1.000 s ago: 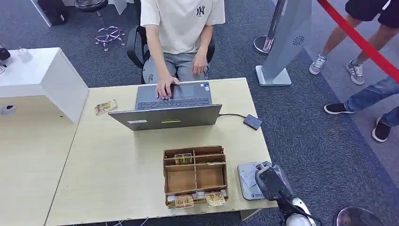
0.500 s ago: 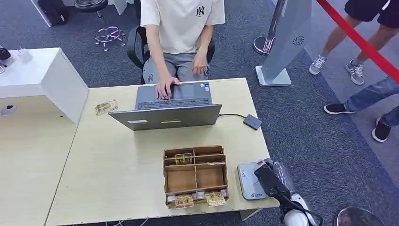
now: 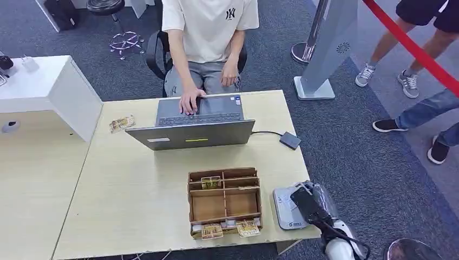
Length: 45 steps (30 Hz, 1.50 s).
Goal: Pass the card to the sensor for recognition and then transmit it.
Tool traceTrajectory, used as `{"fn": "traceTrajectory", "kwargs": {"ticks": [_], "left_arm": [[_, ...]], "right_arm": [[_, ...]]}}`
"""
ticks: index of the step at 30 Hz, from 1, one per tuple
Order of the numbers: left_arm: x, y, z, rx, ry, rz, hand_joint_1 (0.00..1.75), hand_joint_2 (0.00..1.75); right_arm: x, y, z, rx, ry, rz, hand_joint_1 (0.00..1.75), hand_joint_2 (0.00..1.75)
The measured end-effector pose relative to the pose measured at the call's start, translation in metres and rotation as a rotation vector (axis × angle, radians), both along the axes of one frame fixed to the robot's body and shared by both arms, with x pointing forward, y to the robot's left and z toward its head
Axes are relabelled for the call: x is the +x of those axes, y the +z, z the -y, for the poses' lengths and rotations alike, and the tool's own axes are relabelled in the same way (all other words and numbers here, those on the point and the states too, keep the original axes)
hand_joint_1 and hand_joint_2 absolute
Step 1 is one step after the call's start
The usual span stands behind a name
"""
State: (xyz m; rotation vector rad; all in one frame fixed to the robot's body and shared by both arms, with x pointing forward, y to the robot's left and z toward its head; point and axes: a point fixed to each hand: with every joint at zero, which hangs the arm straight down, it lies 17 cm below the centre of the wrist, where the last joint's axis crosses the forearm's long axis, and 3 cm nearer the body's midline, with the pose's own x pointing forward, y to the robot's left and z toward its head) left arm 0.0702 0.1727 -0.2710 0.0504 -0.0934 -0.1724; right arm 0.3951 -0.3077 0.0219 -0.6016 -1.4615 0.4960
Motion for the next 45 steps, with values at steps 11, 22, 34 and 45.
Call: {"fn": "traceTrajectory", "kwargs": {"ticks": [11,22,34,45], "left_arm": [[0.000,0.000,-0.001,-0.001,0.006,0.003,0.00,0.00],[0.000,0.000,-0.001,-0.001,0.007,0.004,0.00,0.00],[0.000,0.000,-0.001,0.000,0.013,0.002,0.00,0.00],[-0.001,0.000,0.000,0.002,0.013,0.001,0.00,0.00]], "right_arm": [[0.005,-0.004,-0.005,-0.011,0.036,-0.024,1.75,1.75],[0.008,-0.005,-0.007,-0.003,0.049,-0.030,1.75,1.75],[0.005,0.032,-0.011,0.093,0.030,0.120,1.75,1.75],[-0.010,0.143,-0.008,0.216,-0.046,0.476,1.75,1.75]]}}
